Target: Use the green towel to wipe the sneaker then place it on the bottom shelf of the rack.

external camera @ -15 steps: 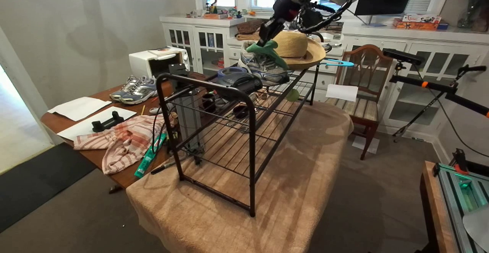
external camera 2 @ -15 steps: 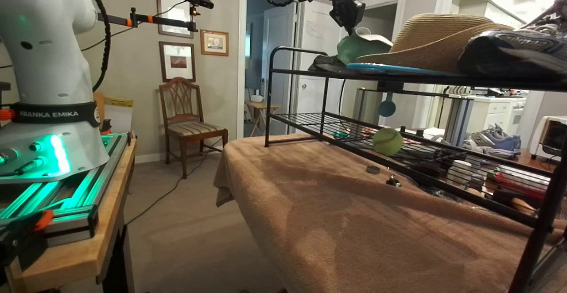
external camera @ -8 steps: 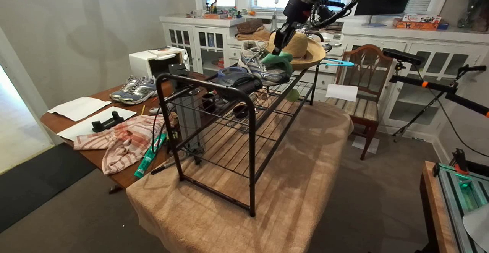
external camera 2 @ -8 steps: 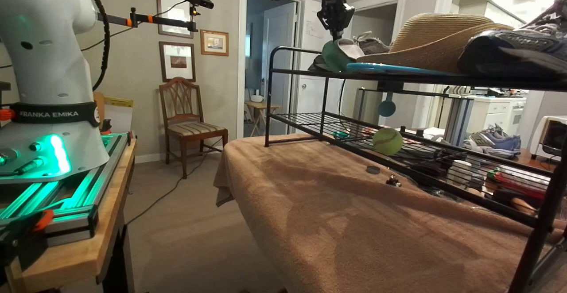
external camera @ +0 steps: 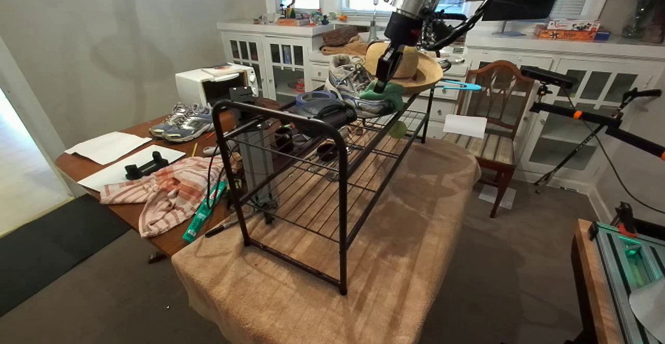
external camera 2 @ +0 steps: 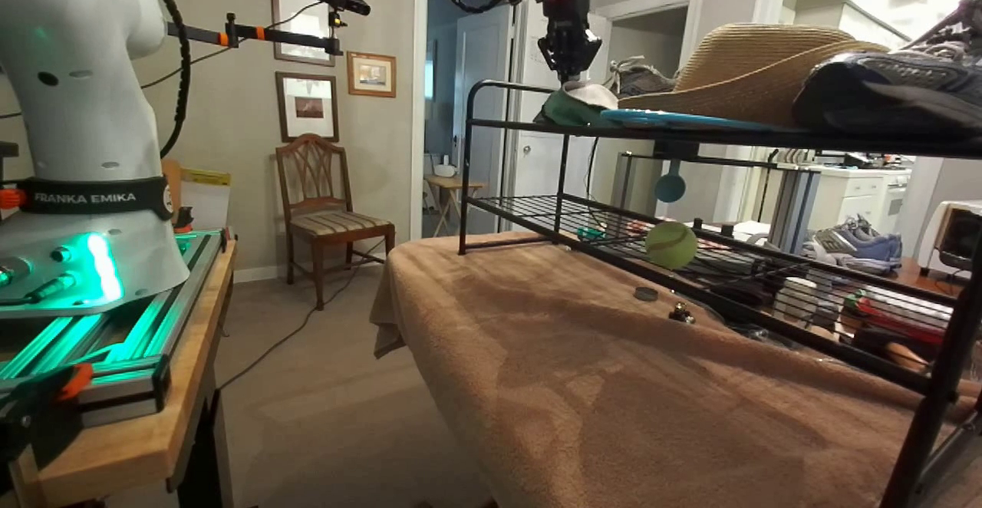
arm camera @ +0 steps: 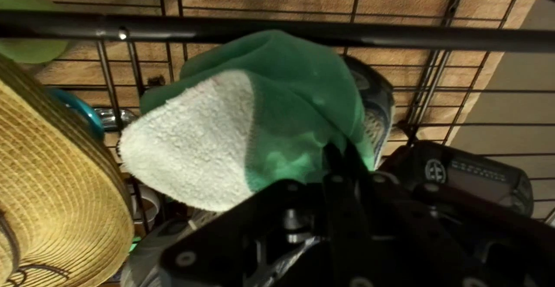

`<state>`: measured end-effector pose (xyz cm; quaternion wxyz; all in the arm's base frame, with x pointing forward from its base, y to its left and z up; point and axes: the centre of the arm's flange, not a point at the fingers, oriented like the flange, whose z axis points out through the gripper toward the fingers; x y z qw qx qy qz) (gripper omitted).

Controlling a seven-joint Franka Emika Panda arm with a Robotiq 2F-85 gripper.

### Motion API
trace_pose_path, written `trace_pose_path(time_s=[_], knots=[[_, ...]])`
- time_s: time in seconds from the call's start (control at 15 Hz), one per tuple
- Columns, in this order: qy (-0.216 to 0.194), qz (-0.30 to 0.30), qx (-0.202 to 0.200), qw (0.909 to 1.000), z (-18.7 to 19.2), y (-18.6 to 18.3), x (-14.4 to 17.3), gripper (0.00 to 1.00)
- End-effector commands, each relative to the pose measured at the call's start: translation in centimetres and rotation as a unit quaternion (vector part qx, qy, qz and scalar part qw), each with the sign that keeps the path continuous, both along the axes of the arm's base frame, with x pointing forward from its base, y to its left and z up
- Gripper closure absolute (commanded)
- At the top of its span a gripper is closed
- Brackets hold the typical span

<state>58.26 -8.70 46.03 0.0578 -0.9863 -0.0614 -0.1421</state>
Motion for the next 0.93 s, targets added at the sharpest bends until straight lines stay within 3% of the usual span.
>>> trace_pose_path(time_s=[0.0,0.47,0.67,0.87], knots=[[0.037,0.039,0.026,0.9982,-0.2,1.3,-0.1,0.99],[0.073,0.074,0.072,0.9919,0.7,1.5,-0.5,0.99],[0.042,0.043,0.038,0.9975,0.4,0.7,0.1,0.99],[-0.039,-0.004,0.009,0.9992,0.8,-0.5,1.4,0.99]])
